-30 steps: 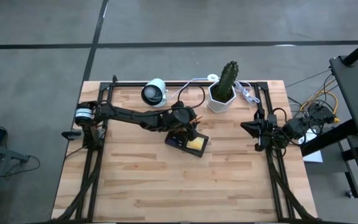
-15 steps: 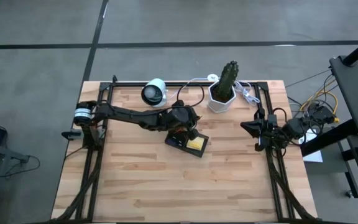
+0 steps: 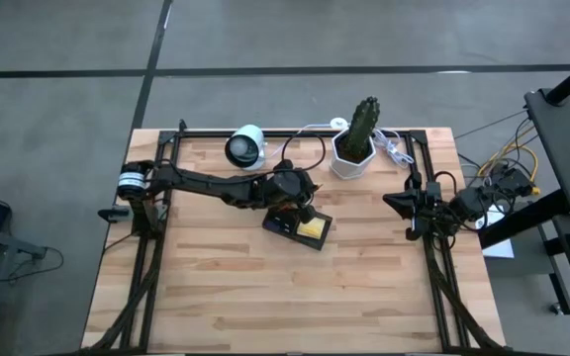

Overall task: Pick and place office supplies into organizer
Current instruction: Put the yellow pencil into the black desk organizer

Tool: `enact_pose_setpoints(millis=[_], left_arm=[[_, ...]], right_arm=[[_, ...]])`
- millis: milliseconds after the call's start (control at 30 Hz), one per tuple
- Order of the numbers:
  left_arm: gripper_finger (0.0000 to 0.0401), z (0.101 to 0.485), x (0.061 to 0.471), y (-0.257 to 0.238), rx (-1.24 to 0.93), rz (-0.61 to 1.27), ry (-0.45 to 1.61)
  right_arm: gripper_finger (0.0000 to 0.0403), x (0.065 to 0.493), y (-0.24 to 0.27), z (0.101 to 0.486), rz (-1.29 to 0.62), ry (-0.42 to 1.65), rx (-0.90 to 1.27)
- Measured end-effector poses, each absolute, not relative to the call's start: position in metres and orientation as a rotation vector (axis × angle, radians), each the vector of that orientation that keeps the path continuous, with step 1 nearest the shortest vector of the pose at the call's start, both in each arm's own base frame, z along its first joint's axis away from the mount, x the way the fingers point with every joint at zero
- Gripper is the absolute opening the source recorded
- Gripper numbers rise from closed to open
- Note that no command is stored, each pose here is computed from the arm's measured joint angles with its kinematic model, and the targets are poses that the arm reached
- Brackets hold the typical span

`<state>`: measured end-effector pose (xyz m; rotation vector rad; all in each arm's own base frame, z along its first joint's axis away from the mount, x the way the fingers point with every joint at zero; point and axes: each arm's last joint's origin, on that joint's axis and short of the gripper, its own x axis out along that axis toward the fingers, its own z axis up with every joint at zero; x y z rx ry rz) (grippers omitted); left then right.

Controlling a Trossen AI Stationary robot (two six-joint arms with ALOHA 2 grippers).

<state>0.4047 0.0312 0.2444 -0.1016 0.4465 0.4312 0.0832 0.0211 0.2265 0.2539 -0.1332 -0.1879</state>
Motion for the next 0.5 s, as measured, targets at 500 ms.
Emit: enact_pose_setpoints(millis=[500], left_arm=[[0.0, 0.2444, 0.4049, 0.0308, -0.106, 0.411, 0.449]], right_arm=[[0.0008, 0.0832, 0.0211, 0.2266, -0.188, -0.133, 0.254]])
